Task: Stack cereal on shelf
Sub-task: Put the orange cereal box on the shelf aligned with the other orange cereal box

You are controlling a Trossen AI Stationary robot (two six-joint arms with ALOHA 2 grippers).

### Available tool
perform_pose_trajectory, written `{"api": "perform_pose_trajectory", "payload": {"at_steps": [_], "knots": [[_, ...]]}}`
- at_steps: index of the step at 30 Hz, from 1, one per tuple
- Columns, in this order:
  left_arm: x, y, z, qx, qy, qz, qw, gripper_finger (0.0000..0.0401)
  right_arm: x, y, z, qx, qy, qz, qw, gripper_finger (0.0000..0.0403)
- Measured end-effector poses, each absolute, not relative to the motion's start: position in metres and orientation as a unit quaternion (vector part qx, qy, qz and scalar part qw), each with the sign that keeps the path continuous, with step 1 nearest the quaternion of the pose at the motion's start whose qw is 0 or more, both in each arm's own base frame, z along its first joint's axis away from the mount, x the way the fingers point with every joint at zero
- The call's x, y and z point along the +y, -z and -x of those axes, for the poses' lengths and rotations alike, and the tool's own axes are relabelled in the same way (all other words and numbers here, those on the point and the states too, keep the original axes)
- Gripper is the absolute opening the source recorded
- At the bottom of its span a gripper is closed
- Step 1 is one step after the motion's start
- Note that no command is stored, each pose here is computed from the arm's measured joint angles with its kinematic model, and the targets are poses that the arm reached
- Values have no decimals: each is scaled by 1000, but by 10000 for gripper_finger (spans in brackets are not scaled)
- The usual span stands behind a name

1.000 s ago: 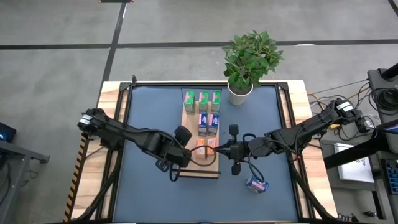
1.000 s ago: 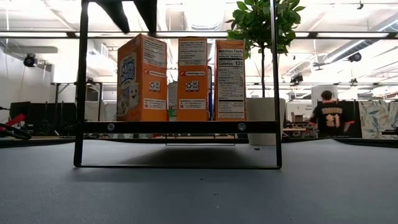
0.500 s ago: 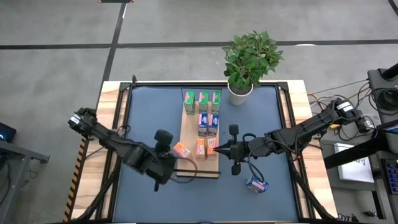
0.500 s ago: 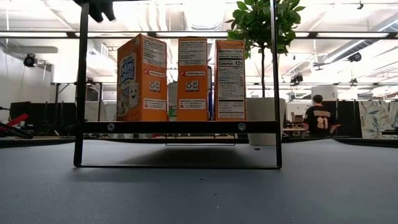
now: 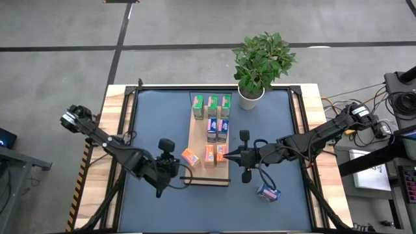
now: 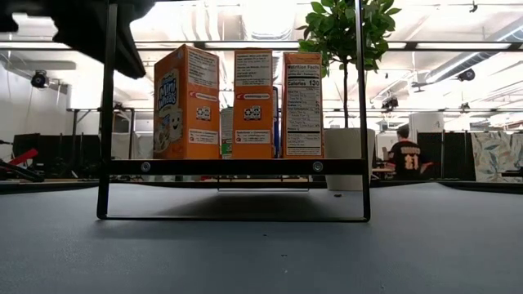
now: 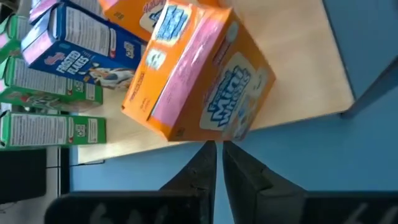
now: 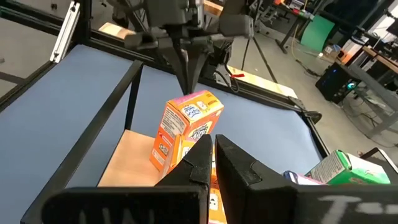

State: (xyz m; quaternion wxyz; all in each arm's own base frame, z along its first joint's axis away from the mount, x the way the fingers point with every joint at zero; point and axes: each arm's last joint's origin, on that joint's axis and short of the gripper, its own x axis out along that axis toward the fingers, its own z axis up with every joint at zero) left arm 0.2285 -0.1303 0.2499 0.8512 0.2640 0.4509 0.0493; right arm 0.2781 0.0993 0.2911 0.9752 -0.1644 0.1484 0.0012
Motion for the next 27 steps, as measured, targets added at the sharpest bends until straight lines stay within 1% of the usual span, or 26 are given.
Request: {"api": "perform_pose_trajectory", "payload": {"at_steps": [7,9,14,19,24,27], "knots": [[-123,-231,-223,404,-67,-273,870,1,100,-288,-281,150,2,159,976,11],[-122,-227,-224,395,-72,-285,870,1,101,-287,-283,149,4,159,976,11],[-110,-219,-226,393,-123,-318,854,0,101,-289,-284,147,5,160,976,11],[-101,-219,-234,378,-151,-296,864,0,101,-289,-284,147,5,160,976,11],[-103,-218,-233,383,-135,-288,867,0,100,-288,-284,150,4,164,975,11],[-106,-216,-233,400,-83,-265,873,0,100,-288,-284,150,4,166,975,11]]}}
